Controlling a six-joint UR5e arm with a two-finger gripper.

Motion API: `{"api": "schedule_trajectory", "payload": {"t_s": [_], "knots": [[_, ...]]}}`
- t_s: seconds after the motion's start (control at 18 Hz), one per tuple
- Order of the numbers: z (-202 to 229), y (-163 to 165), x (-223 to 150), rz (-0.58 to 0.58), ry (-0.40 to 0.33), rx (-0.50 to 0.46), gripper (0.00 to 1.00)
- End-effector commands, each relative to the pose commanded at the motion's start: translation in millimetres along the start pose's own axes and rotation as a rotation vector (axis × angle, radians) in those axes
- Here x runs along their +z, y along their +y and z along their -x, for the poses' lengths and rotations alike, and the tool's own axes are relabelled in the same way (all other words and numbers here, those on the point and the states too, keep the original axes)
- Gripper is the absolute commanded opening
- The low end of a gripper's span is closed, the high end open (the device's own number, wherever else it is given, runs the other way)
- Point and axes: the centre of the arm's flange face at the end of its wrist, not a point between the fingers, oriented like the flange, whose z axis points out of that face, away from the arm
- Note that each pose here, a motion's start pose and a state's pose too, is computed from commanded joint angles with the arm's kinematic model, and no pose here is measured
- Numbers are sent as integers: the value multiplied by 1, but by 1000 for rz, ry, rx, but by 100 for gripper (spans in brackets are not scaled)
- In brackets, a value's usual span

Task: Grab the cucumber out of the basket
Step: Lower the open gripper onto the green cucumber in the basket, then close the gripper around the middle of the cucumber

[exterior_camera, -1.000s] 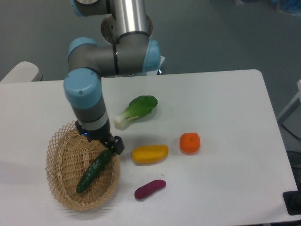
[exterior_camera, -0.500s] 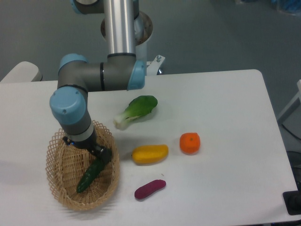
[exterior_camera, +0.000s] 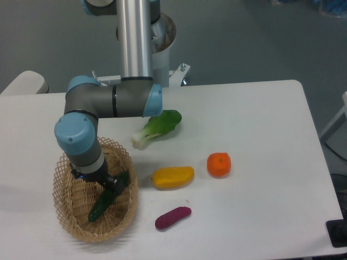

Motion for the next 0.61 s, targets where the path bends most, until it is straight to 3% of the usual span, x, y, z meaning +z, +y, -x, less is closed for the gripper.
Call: {"api": "schedule_trajectory", "payload": {"t_s": [0.61], "knots": [[7, -14, 15, -1, -2, 12, 100]]}}
